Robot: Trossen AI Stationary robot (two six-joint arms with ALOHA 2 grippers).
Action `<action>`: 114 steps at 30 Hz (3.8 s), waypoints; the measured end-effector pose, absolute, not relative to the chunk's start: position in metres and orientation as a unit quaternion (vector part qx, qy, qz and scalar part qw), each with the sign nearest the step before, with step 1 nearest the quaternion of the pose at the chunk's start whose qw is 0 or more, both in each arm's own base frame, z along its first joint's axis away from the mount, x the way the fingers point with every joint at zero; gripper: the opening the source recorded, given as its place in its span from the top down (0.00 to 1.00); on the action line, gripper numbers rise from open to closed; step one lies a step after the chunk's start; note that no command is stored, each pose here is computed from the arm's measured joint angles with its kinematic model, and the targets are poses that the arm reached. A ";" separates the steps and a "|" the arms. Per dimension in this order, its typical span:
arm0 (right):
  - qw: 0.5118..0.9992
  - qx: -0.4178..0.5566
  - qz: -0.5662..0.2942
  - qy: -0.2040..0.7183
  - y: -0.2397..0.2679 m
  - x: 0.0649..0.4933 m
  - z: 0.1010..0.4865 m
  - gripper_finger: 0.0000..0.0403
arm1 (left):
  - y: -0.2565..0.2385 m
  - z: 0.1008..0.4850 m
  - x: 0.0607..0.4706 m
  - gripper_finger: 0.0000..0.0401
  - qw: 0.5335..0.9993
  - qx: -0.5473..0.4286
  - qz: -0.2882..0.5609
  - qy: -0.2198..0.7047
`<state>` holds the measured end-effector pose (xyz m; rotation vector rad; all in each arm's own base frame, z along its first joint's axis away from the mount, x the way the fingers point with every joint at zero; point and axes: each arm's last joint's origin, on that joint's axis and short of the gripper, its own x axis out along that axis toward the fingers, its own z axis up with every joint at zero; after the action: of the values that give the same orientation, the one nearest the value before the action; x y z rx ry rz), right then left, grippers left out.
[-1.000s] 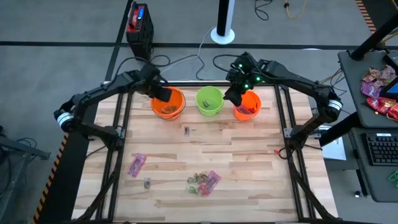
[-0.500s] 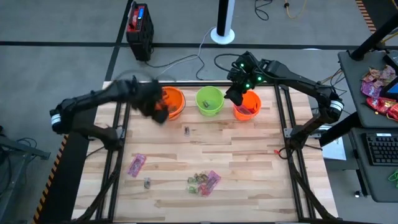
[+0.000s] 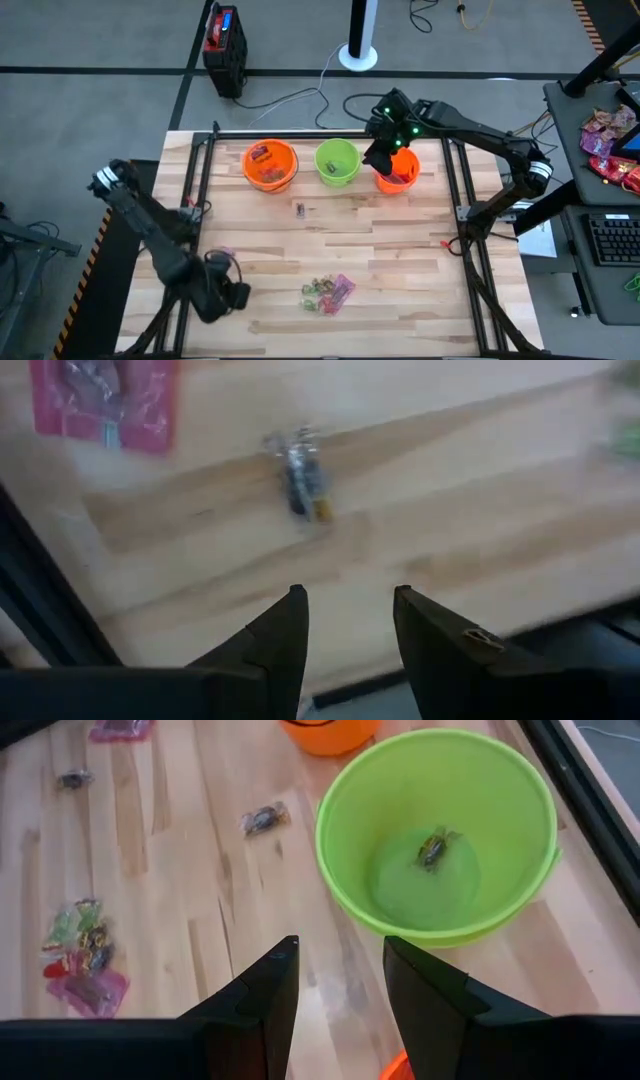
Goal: Sort candy by brand, put in halloween buckets
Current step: Put the black candy into the green bucket
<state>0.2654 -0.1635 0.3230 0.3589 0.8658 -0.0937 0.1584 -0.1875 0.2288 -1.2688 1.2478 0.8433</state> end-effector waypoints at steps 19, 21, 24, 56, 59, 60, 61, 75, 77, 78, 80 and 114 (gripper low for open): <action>0.870 0.192 -0.001 0.454 -0.116 0.263 0.333 0.65 | -0.178 0.140 0.182 0.69 0.581 -0.475 0.376 0.543; 0.872 0.197 0.002 0.449 -0.106 0.259 0.339 0.65 | -0.177 0.139 0.180 0.72 0.581 -0.474 0.377 0.544; 0.876 0.204 0.005 0.437 -0.091 0.252 0.352 0.65 | -0.175 0.139 0.179 0.81 0.584 -0.464 0.376 0.550; 0.898 0.219 0.050 0.378 0.036 0.271 0.256 0.75 | -0.002 0.292 0.266 1.00 0.900 -0.149 0.056 0.407; 0.927 0.149 0.054 0.341 0.036 0.302 0.241 0.72 | 0.001 0.301 0.264 1.00 0.909 -0.151 0.059 0.385; 0.932 0.134 0.059 0.332 0.036 0.314 0.237 0.70 | 0.001 0.307 0.263 1.00 0.913 -0.149 0.062 0.375; 0.935 0.122 0.063 0.327 0.037 0.324 0.232 0.68 | 0.001 0.314 0.261 1.00 0.917 -0.148 0.066 0.365; 0.902 0.016 0.119 0.416 0.063 0.422 0.160 0.51 | 0.007 0.398 0.207 1.00 0.908 -0.091 0.155 0.377; 0.896 0.009 0.123 0.426 0.066 0.425 0.155 0.52 | 0.007 0.402 0.201 1.00 0.911 -0.094 0.155 0.370; 0.895 0.007 0.125 0.428 0.066 0.426 0.152 0.52 | 0.007 0.404 0.197 1.00 0.913 -0.095 0.155 0.365; 0.893 0.006 0.124 0.432 0.067 0.429 0.146 0.53 | 0.007 0.407 0.190 1.00 0.916 -0.094 0.158 0.355; 0.908 0.064 -0.167 0.379 -0.072 0.354 0.321 0.98 | -0.045 0.215 0.146 0.87 0.650 -0.365 0.294 0.598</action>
<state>0.3541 -0.0725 0.3210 0.1326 0.7823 -0.3440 0.1462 -0.0452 0.2154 -0.8299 1.3580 0.6671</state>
